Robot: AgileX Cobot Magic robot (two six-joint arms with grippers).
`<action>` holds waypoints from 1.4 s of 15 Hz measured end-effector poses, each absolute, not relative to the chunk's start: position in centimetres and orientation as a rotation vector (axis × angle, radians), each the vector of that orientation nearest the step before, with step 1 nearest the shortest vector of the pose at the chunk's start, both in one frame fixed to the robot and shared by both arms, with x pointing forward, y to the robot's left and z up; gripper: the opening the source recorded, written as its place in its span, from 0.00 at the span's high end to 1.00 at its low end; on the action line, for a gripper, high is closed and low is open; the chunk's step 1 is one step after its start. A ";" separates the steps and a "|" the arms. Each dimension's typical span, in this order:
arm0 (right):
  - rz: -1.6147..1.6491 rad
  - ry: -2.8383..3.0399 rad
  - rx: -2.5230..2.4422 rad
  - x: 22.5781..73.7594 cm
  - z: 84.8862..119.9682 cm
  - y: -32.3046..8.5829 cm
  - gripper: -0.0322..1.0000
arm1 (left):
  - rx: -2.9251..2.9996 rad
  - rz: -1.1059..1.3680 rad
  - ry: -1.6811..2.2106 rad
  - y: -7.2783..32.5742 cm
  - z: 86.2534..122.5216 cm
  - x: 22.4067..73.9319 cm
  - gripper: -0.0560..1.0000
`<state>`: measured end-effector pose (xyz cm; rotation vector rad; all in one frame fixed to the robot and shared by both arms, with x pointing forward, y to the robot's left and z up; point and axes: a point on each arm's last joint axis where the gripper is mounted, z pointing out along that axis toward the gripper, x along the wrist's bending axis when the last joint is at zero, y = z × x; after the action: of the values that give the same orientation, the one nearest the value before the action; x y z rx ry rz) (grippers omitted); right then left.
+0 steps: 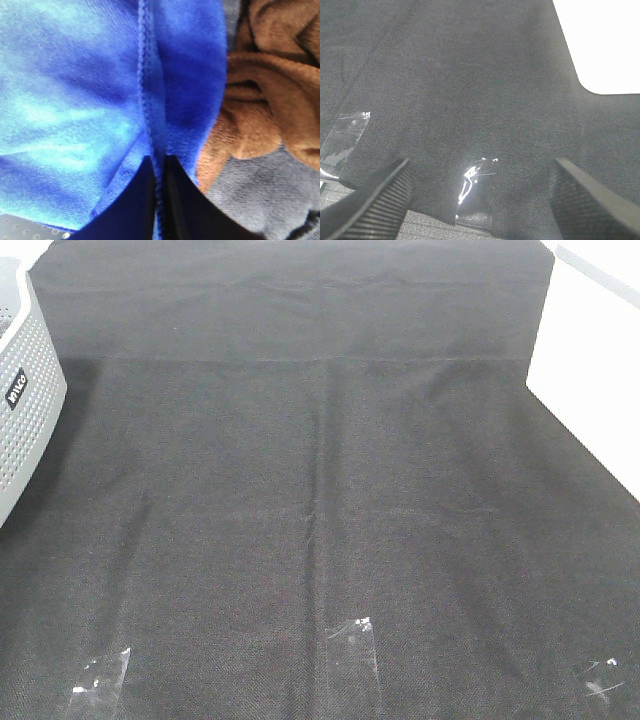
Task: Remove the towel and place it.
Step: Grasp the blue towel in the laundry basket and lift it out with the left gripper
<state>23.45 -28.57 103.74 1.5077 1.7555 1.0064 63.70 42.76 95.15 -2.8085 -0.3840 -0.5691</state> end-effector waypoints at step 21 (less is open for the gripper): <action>1.006 1.755 1.508 23.4 103.7 -28.6 0.26 | -2.657 -1.343 -0.749 39.6 109.5 61.6 0.95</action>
<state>23.45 -28.57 103.74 1.5077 1.7555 1.0064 61.58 39.57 109.47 -2.6569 -0.7487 -1.3434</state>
